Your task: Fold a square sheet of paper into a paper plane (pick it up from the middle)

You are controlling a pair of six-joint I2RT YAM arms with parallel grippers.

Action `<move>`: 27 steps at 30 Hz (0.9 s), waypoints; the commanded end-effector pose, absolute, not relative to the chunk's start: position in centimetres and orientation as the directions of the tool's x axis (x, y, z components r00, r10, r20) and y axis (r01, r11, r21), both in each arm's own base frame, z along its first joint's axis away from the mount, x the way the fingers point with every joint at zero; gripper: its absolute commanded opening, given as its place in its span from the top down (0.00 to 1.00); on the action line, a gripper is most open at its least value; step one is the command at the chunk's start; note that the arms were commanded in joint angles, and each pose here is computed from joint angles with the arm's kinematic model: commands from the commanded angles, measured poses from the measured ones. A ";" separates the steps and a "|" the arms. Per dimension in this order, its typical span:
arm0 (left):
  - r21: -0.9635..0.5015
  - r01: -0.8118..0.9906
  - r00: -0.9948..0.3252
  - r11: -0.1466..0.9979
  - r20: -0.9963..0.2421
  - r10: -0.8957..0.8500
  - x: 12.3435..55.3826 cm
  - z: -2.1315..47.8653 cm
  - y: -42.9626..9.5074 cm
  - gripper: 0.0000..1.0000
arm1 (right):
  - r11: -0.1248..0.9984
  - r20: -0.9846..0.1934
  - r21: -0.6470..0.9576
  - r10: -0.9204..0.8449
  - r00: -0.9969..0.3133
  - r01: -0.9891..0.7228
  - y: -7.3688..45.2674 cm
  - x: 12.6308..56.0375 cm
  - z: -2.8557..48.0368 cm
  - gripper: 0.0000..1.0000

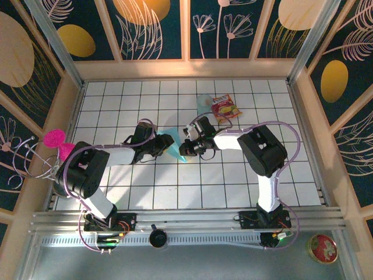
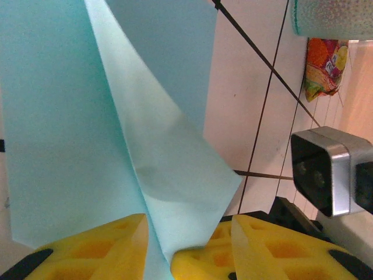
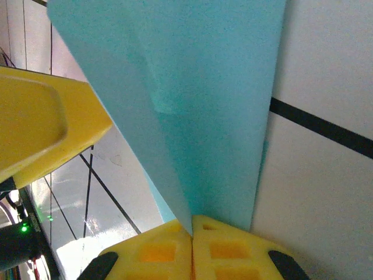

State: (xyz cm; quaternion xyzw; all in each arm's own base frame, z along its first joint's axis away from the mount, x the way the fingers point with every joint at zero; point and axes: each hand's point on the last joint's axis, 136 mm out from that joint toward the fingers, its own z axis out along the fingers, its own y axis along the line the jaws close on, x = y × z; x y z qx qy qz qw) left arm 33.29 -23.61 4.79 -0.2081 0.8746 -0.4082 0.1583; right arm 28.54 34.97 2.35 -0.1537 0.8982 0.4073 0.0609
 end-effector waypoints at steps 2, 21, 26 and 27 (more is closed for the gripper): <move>-0.794 -0.178 -0.880 0.582 -0.137 -0.456 33.9 5.7 -24.6 0.63 | 0.603 -0.185 0.747 -0.215 -0.959 -0.279 34.6 28.0 1.5 0.91; -0.846 -0.115 -0.917 0.521 -0.111 -0.383 34.5 6.1 -27.0 0.88 | 0.495 -0.100 0.854 -0.148 -0.984 -0.161 33.4 28.1 1.9 0.91; -0.853 -0.107 -0.926 0.511 -0.102 -0.364 34.4 5.9 -27.4 0.91 | 0.479 -0.075 0.868 -0.135 -0.988 -0.131 33.0 27.9 1.8 0.91; -0.853 -0.105 -0.928 0.511 -0.101 -0.360 34.4 5.8 -27.5 0.91 | 0.480 -0.071 0.868 -0.133 -0.989 -0.127 33.0 27.9 1.7 0.91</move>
